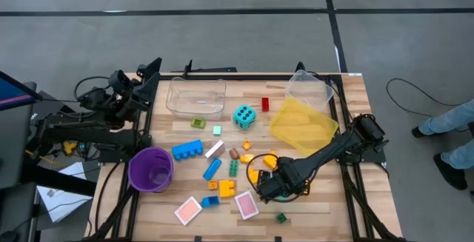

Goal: Pick & Place Toys
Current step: Put the blue dice into the transparent bin

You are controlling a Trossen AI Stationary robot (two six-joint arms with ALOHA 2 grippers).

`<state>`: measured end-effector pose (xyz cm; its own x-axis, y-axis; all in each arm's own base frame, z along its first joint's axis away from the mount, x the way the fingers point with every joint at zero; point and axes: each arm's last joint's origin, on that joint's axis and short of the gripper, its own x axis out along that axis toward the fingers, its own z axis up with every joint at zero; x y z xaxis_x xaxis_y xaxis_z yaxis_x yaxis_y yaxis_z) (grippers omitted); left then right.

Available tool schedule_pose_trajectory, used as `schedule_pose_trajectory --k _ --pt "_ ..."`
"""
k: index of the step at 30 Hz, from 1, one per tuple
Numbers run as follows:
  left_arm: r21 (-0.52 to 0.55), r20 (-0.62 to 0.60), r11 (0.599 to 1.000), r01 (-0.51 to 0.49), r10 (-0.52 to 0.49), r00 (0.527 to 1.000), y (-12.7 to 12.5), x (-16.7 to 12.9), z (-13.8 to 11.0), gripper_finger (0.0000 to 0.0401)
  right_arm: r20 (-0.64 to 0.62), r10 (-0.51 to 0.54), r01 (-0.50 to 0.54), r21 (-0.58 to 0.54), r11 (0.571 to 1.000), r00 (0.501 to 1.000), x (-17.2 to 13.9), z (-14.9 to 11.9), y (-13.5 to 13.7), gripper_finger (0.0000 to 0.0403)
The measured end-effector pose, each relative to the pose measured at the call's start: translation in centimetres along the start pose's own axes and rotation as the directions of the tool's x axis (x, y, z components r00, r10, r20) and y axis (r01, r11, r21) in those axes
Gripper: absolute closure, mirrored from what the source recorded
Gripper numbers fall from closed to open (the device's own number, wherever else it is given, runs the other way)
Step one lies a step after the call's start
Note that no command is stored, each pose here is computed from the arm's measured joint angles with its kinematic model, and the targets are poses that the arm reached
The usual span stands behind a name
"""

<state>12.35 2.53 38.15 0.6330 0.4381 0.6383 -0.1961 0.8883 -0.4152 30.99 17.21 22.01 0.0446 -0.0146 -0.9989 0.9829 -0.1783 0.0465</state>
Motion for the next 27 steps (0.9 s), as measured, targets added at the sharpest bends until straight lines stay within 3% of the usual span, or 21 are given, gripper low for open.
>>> schedule_pose_trajectory --k 22,27 --pt "0.0 0.0 1.0 0.0 0.0 1.0 0.0 0.0 0.0 0.0004 -0.005 -0.006 0.006 -0.012 1.0 1.0 0.0 -0.2 -0.2 0.0003" --pt "0.0 0.0 1.0 0.001 -0.001 1.0 0.0 0.0 0.0 0.0004 -0.024 0.01 -0.011 -0.014 1.0 1.0 1.5 -0.2 -0.3 0.0003"
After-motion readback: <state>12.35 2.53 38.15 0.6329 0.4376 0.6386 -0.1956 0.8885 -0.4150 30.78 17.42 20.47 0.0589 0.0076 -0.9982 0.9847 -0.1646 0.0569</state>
